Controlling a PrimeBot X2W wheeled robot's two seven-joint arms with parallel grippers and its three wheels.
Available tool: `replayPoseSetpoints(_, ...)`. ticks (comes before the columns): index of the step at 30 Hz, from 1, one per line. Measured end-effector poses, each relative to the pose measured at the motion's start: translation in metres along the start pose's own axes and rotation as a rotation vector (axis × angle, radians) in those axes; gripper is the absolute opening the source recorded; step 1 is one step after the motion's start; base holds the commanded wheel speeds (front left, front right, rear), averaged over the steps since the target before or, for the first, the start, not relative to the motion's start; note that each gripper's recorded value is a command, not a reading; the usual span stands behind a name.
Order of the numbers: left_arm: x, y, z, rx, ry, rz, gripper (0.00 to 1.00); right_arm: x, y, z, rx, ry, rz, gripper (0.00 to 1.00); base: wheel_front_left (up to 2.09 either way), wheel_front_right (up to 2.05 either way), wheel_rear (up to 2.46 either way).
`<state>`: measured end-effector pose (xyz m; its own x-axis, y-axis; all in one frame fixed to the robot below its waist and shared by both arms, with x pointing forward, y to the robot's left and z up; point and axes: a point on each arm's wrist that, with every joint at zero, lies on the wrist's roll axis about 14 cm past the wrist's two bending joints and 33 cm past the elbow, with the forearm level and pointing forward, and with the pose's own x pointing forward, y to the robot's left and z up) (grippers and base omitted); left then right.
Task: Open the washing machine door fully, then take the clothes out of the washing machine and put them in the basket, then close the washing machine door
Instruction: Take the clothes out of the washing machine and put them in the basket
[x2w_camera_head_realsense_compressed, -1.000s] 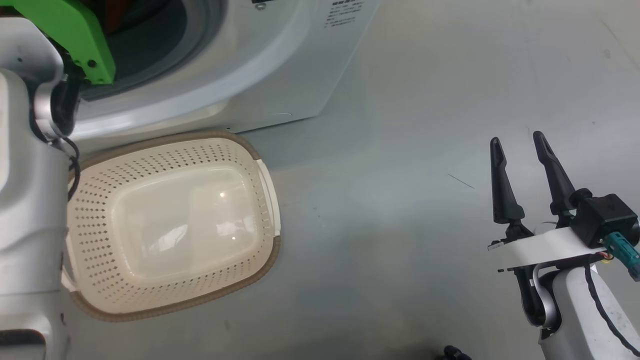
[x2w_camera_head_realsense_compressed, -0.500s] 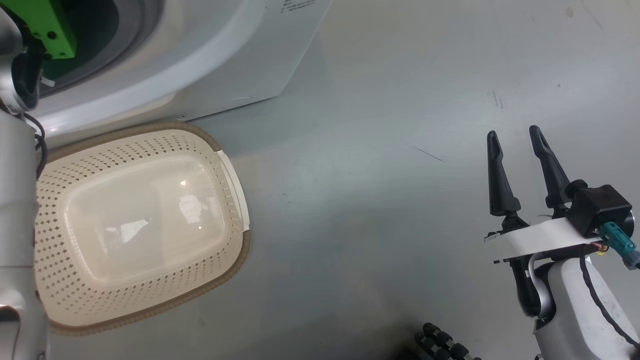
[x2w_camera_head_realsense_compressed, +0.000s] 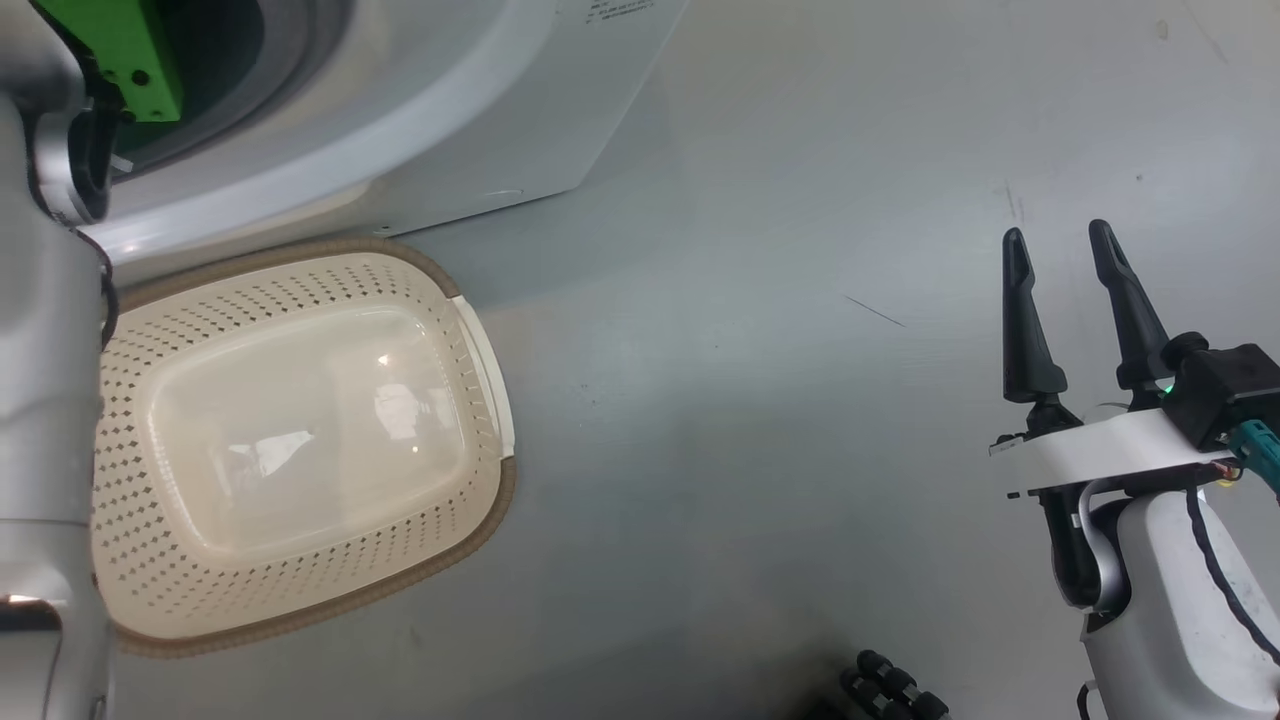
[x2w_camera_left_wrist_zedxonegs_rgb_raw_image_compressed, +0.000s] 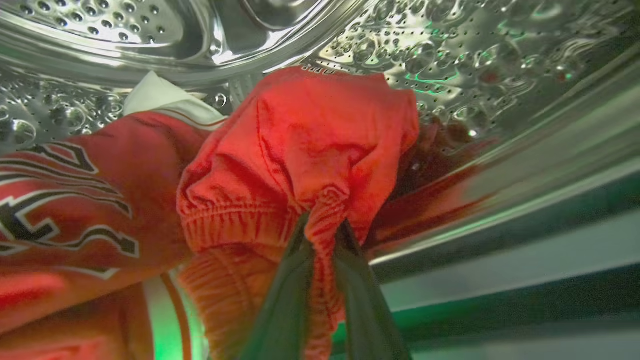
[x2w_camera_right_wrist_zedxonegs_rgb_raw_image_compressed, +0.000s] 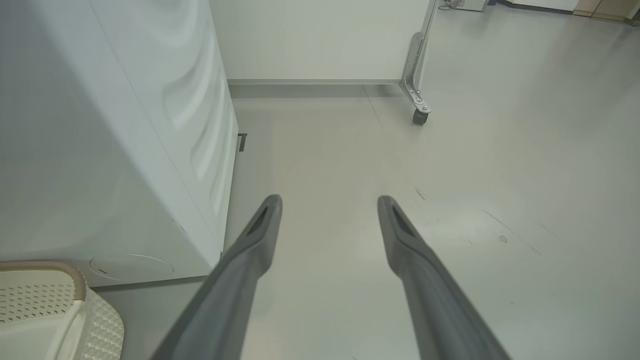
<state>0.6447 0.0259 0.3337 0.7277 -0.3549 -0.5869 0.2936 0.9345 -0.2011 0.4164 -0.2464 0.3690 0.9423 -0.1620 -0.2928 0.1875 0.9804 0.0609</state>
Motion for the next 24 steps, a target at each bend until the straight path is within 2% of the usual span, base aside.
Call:
replayPoseSetpoints(13, -0.026, 0.011, 0.042, -0.008, -0.239, 0.029, 0.0, 0.009, 0.013, 0.008, -0.006, -0.031, 0.043, 1.0, 0.0, 0.0, 0.0)
replayPoseSetpoints(24, -0.066, 0.016, 0.045, -0.067, -0.422, 0.059, 0.0, 0.011, 0.023, 0.022, -0.008, -0.072, 0.078, 1.0, 0.0, 0.0, 0.0)
